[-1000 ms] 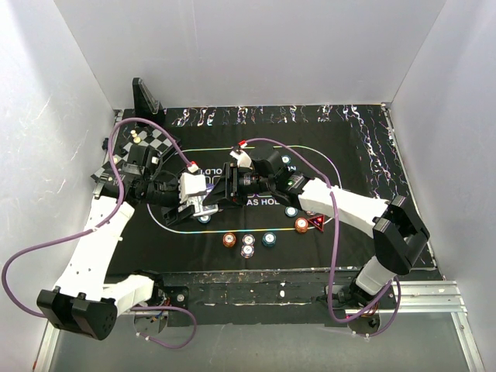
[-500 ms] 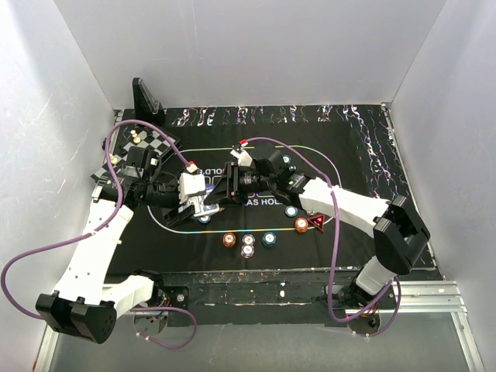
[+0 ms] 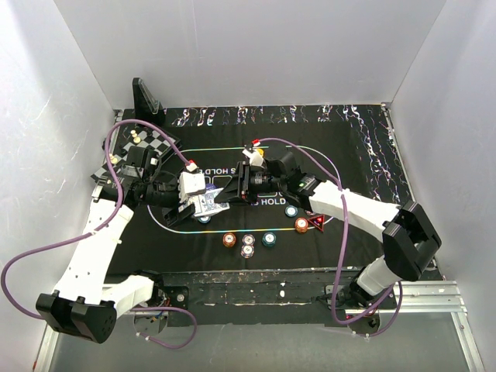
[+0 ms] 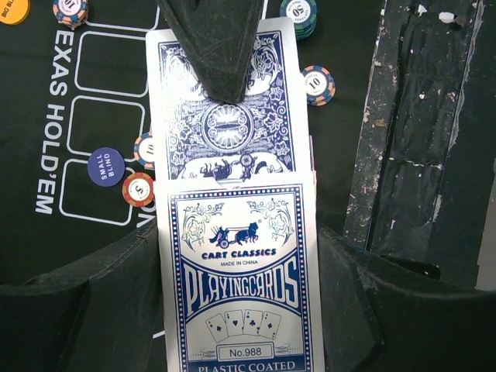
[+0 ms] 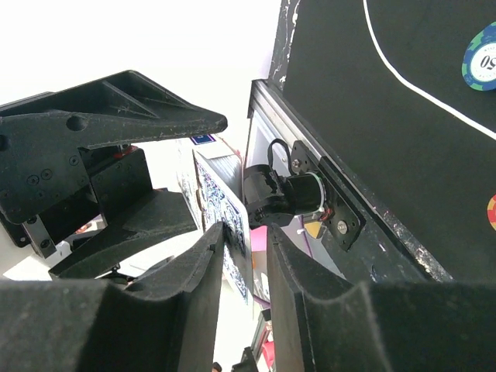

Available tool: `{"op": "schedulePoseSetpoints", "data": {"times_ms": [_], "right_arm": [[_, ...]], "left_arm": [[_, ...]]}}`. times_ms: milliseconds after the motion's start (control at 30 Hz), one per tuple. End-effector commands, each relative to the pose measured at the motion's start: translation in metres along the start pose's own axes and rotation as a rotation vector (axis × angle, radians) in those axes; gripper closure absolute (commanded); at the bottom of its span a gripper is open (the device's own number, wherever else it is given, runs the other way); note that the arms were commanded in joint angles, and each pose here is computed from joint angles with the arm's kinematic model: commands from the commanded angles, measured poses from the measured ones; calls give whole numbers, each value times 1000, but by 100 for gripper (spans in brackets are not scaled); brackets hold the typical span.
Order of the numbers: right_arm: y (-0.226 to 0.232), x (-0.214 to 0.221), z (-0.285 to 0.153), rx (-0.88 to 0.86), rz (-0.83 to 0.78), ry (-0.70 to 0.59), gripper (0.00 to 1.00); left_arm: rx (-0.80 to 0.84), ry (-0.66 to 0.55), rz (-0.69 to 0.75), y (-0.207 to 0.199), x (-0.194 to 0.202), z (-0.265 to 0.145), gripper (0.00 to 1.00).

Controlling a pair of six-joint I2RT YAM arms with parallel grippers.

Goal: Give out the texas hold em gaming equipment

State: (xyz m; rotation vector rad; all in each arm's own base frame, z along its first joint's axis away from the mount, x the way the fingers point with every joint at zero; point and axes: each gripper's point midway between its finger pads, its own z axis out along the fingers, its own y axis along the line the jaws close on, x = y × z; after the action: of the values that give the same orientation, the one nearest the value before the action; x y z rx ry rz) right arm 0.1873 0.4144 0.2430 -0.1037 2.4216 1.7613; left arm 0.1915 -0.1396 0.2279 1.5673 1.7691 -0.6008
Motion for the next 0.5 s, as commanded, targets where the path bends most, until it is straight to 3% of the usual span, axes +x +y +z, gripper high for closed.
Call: {"op": "schedulePoseSetpoints", "data": {"times_ms": [0, 467], "right_arm": [[9, -6, -13, -26, -23, -39, 66], [13, -18, -37, -15, -52, -102, 78]], "left_arm": [[8, -76, 14, -3, -15, 0, 63], [9, -99, -25, -5, -11, 9, 74]]}}
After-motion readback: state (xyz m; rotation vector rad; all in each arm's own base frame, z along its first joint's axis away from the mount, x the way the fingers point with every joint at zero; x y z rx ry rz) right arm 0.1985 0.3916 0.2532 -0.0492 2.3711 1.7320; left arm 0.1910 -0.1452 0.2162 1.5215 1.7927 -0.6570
